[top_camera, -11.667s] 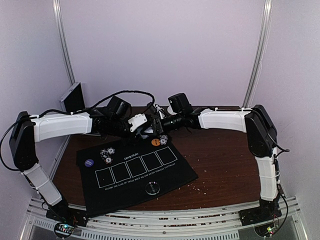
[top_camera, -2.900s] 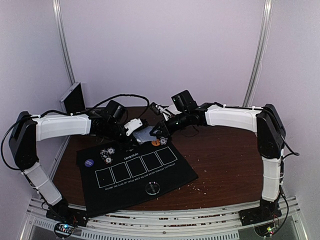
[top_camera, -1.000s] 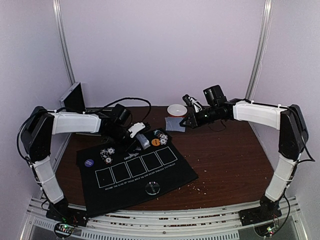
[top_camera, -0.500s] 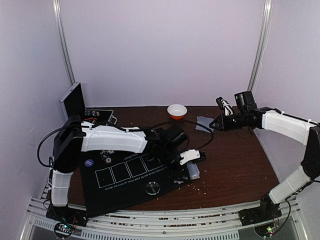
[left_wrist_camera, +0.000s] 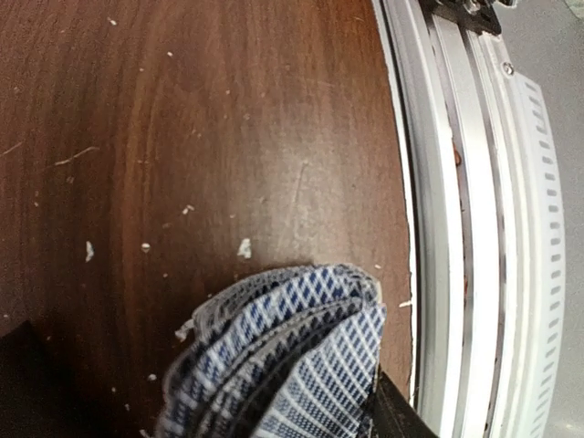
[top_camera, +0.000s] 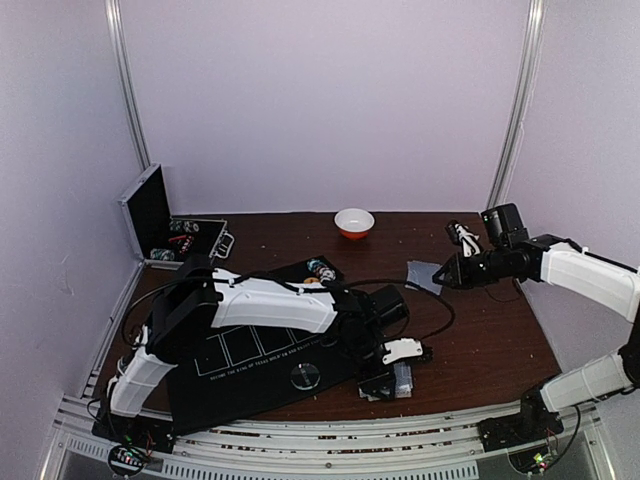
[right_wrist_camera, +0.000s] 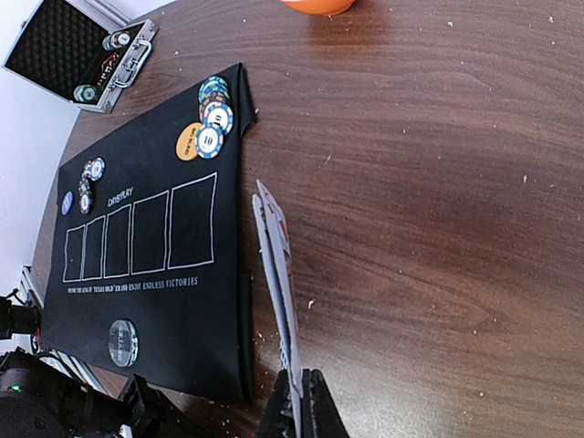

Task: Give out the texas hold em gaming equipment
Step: Place the poker card at the center of the board.

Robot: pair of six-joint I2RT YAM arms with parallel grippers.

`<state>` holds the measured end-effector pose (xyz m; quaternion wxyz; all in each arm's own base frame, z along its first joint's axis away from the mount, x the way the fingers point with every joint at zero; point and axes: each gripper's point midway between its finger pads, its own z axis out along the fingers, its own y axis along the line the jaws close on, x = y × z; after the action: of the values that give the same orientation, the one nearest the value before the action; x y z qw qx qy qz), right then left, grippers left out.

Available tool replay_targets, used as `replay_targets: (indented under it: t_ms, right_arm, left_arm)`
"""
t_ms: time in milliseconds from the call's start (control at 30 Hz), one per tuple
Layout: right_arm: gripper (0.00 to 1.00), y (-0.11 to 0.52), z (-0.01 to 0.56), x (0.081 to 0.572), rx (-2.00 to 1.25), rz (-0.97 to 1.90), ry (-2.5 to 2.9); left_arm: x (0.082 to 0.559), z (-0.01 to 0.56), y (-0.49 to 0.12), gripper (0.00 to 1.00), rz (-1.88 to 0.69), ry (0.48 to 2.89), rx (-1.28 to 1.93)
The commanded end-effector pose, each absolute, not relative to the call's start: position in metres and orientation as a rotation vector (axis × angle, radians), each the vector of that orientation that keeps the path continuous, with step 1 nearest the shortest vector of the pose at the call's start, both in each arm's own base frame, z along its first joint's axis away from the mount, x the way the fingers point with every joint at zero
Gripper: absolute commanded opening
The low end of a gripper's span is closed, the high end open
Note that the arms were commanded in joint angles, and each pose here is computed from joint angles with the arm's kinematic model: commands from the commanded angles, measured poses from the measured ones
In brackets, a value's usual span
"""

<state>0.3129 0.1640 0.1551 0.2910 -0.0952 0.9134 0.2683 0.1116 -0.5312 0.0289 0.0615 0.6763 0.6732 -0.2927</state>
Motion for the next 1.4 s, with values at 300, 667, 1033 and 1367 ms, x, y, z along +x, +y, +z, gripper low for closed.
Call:
replay_targets:
  t_ms: [300,667,1033,1367]
  right_arm:
    - [0.0,0.164,0.153,0.299,-0.26,0.741,2.459]
    - [0.0,0.17,0.153,0.302,-0.288,0.764,2.458]
    - [0.0,0.171,0.167,0.31,-0.301,0.758,2.41]
    - [0.0,0.236,0.208,0.272,-0.72,0.936,2.194]
  left_arm:
    - [0.121,0.003,-0.529,0.64,-0.638,2.15,2.043]
    - [0.132,0.001,-0.537,0.77,-0.53,2.101,2.031]
    - [0.142,0.109,-0.571,0.87,-0.689,1.845,1.874]
    - [0.21,0.236,-0.501,0.7,-0.974,1.797,1.362]
